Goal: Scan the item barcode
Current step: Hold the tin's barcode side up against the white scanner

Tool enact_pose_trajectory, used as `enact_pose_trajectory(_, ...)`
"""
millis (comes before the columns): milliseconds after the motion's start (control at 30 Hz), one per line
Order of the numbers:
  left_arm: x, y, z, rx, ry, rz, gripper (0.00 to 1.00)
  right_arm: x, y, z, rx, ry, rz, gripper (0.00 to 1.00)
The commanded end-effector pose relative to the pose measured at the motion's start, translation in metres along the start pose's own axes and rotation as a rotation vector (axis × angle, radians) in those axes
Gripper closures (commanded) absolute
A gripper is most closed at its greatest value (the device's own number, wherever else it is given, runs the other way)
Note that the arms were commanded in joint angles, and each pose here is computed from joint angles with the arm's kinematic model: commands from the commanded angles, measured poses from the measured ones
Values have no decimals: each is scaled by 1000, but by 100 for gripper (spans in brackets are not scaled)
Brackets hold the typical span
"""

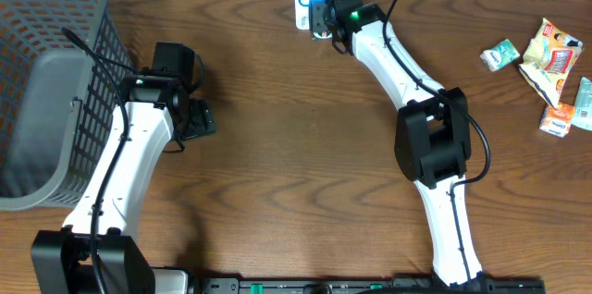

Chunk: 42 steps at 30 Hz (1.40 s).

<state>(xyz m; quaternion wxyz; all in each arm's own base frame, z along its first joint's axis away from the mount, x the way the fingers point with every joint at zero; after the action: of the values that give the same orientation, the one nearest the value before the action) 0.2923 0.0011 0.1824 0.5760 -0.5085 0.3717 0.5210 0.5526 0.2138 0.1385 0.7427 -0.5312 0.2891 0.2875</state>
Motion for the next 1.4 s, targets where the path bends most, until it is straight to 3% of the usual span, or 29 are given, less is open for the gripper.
enact_pose_trajectory(0,1,1,2,-15,-11,5,2,-19,-9,6,84,-10,-13,34)
enact_pose_trajectory(133,1,1,2,-15,-11,6,0,-19,-15,3,91,-5,-44,29)
enact_pose_trajectory(300,1,1,2,-15,-11,6,2,-17,-21,-6,165,4,-51,30)
enact_pose_trajectory(433,1,1,2,-15,-11,6,2,-8,-18,-11,232,-31,-15,22)
enact_pose_trajectory(633,1,1,2,-15,-11,6,2,6,-6,-12,-23,-68,36,10)
enact_pose_trajectory(833,1,1,2,-15,-11,6,2,9,-1,-9,-170,-103,56,3)
enact_pose_trajectory(1100,1,1,2,-15,-11,6,2,37,24,-18,-179,-87,119,5)
enact_pose_trajectory(1367,1,1,2,-15,-11,6,2,39,23,-17,-178,-92,107,21)
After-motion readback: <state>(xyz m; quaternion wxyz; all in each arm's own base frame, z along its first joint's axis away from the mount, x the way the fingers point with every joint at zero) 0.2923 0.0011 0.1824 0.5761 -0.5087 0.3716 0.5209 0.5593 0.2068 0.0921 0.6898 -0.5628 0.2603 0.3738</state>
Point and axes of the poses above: each gripper's point midway between its finger pads, its own x axis out along the fingers, its own z axis along the line the jaws close on, y = z × x, the point moved 7 cm from there along -x, back along the fingers, and after that the axes turned 14 degrees about x, right-handed, at the moved point
